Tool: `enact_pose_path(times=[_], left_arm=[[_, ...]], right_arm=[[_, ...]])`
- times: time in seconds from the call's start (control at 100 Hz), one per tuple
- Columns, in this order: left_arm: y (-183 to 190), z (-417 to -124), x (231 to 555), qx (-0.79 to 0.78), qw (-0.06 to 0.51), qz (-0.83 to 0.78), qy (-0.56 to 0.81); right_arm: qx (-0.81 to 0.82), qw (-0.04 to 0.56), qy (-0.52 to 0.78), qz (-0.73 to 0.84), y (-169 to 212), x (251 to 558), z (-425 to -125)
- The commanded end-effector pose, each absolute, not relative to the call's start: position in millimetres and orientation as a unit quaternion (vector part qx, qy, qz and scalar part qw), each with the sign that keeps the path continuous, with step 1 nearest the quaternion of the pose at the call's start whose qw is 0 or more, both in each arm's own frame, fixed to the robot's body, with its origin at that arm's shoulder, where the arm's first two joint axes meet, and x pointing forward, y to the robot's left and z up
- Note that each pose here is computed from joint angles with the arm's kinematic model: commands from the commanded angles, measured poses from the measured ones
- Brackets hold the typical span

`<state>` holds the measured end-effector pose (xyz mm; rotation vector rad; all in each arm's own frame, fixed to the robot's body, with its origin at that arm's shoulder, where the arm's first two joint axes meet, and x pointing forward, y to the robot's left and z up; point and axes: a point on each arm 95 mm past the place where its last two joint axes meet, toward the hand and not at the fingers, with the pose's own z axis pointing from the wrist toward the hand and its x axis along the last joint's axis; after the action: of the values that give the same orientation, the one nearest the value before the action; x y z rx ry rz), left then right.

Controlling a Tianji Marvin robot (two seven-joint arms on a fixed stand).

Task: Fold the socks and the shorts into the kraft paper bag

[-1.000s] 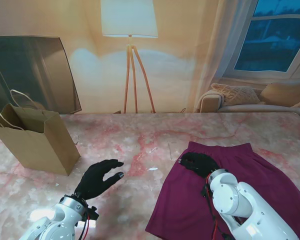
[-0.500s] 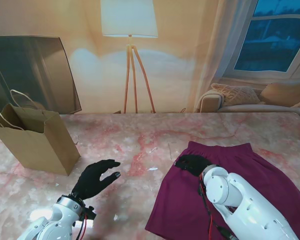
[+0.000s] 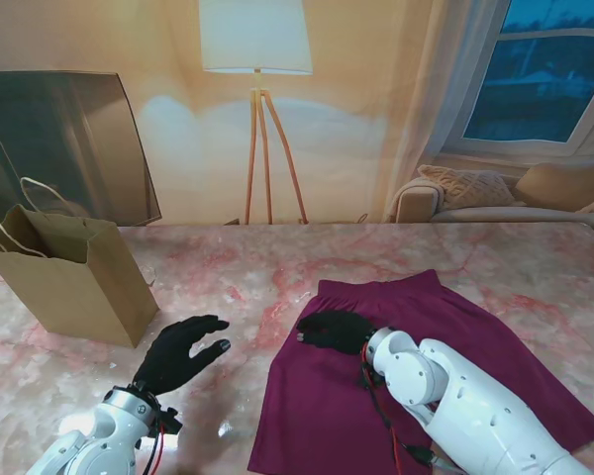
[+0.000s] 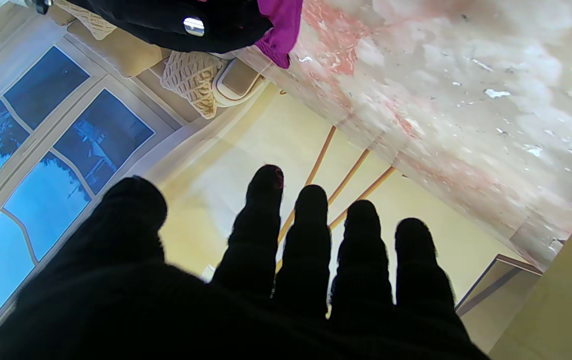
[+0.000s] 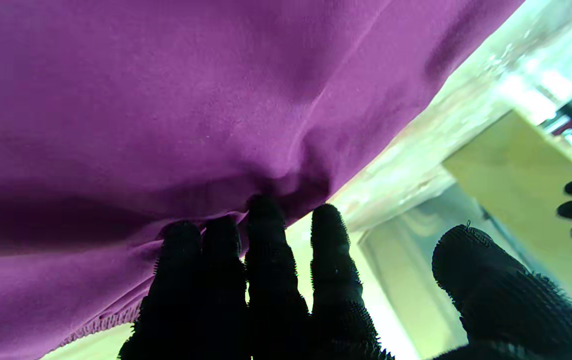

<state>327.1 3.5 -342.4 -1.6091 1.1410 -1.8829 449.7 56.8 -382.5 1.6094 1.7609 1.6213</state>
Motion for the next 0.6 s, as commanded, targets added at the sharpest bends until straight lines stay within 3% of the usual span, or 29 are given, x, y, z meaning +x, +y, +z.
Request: enact_pose_path(times=[0.0,0.35,0.59], left_arm=[[6.2,-342.2,330.1,-0.576,0.208,-0.672,0.415],[8.4,-341.4,345.3,-0.575,0.196,-0.666,0.433],[1.2,-348.4,354.3,-0.572,0.152,-0.659,0.464]], right_arm=[[0.561,0.082,0.628,0.533,78.2,423.2,-417.4],[0.479,-0.015,0.659,0.580,125.7,409.4,-426.6],[0.438,-0.061,0.663,0.605,140.8,397.6,-426.6]])
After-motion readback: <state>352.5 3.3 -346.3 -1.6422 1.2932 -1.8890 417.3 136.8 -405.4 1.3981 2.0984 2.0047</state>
